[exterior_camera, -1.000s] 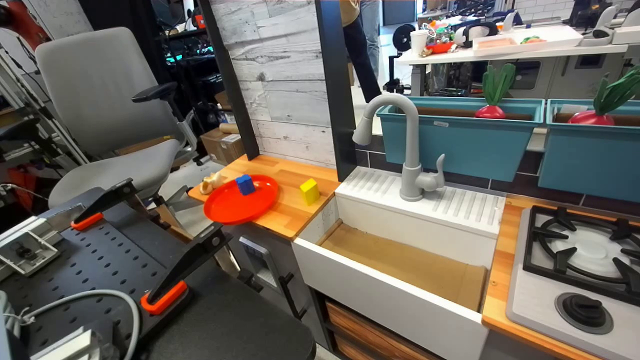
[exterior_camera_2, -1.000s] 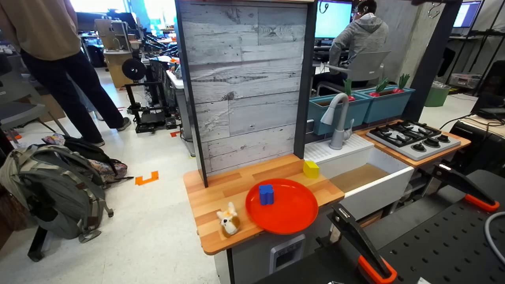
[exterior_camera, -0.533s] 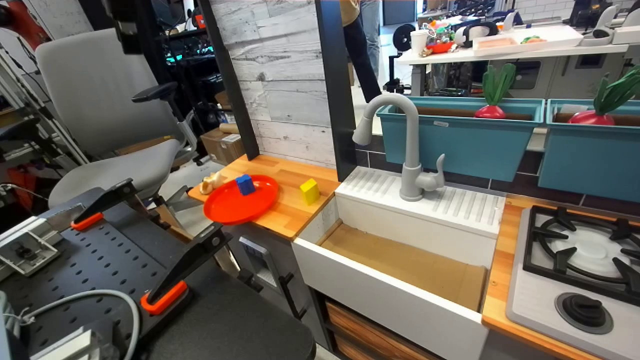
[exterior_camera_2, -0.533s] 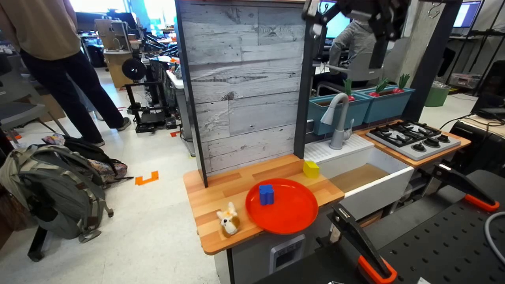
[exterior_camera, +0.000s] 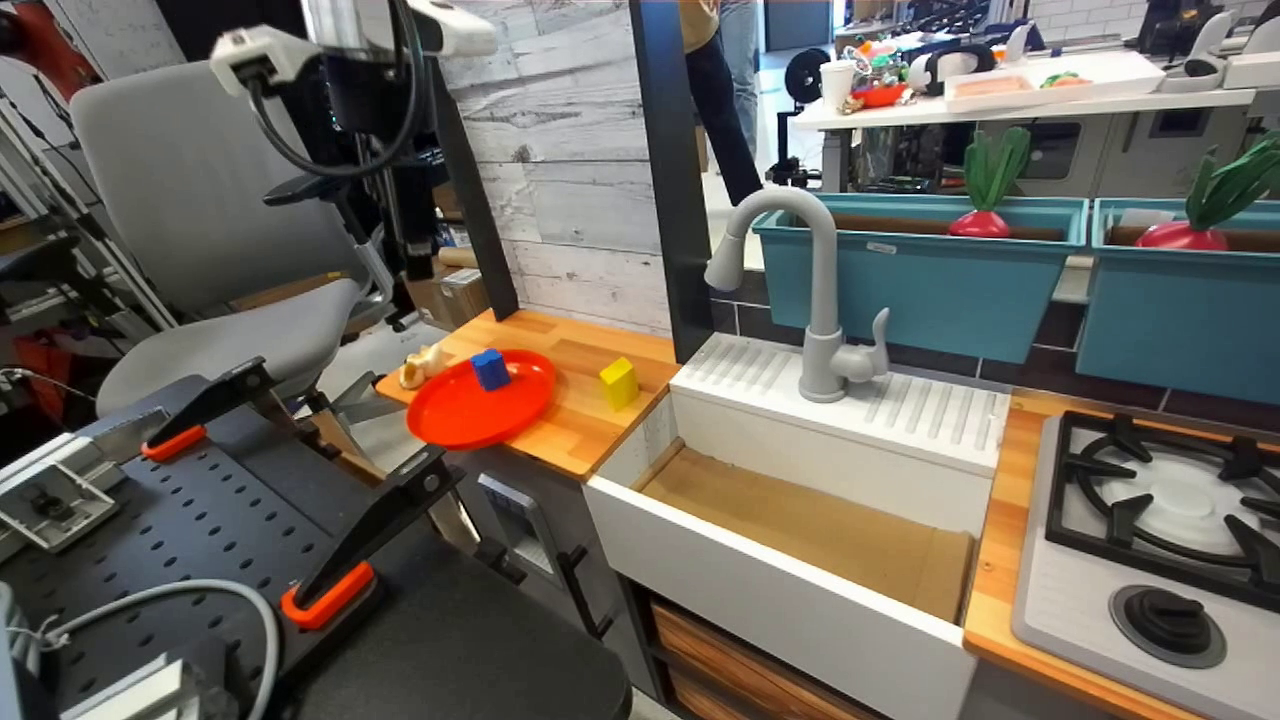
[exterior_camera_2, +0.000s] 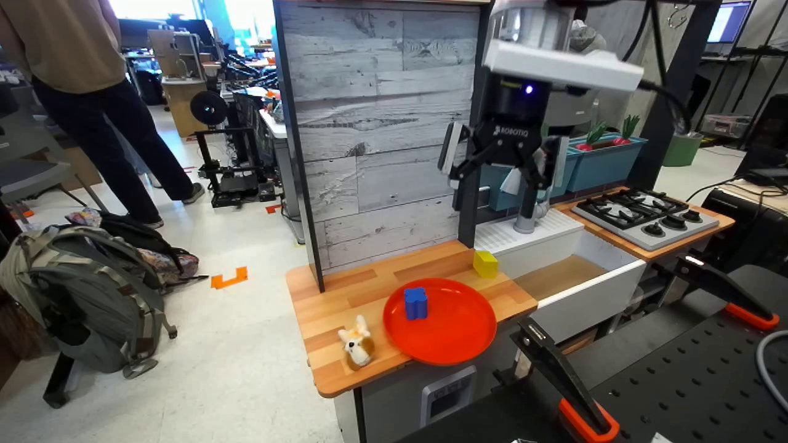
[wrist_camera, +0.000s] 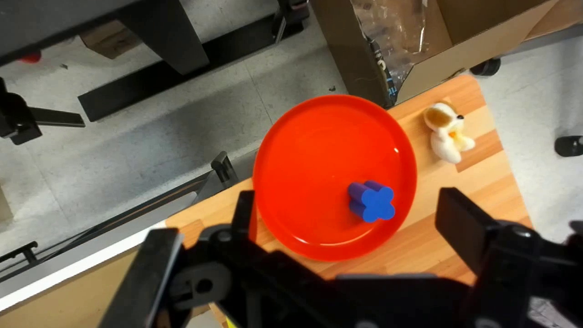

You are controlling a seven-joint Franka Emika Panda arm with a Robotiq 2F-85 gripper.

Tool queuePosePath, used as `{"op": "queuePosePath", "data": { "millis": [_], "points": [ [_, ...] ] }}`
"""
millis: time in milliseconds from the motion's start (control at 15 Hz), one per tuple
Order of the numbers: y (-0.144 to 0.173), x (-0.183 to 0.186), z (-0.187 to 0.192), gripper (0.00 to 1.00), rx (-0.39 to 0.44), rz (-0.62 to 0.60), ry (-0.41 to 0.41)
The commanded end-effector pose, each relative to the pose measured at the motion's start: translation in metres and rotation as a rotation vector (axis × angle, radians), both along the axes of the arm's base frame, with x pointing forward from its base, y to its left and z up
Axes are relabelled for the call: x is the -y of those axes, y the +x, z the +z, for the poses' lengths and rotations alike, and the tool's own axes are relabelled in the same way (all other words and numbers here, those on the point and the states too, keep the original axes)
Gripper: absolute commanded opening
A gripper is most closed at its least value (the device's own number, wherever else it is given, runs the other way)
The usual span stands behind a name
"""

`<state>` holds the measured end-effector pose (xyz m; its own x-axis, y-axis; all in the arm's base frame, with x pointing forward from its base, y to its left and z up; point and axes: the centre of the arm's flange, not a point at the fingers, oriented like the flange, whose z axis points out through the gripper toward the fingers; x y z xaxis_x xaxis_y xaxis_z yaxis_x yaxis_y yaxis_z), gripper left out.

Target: Remove the blue block from the orange plate

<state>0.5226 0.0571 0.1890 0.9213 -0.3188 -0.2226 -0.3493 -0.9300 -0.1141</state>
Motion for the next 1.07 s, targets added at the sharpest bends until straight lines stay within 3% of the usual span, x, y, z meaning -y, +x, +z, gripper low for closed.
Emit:
{"op": "queuePosePath", "data": {
  "millis": [0, 533, 933, 1000],
  "points": [
    [0.036, -0.01, -0.056, 1.0, 0.042, -0.015, -0.011],
    [0.072, -0.038, -0.152, 1.0, 0.061, -0.013, -0.027],
    [0.078, -0.068, -0.187, 1.0, 0.044, 0.015, -0.03],
    [0.078, -0.071, -0.19, 0.75, 0.045, 0.022, -0.032]
  ]
}}
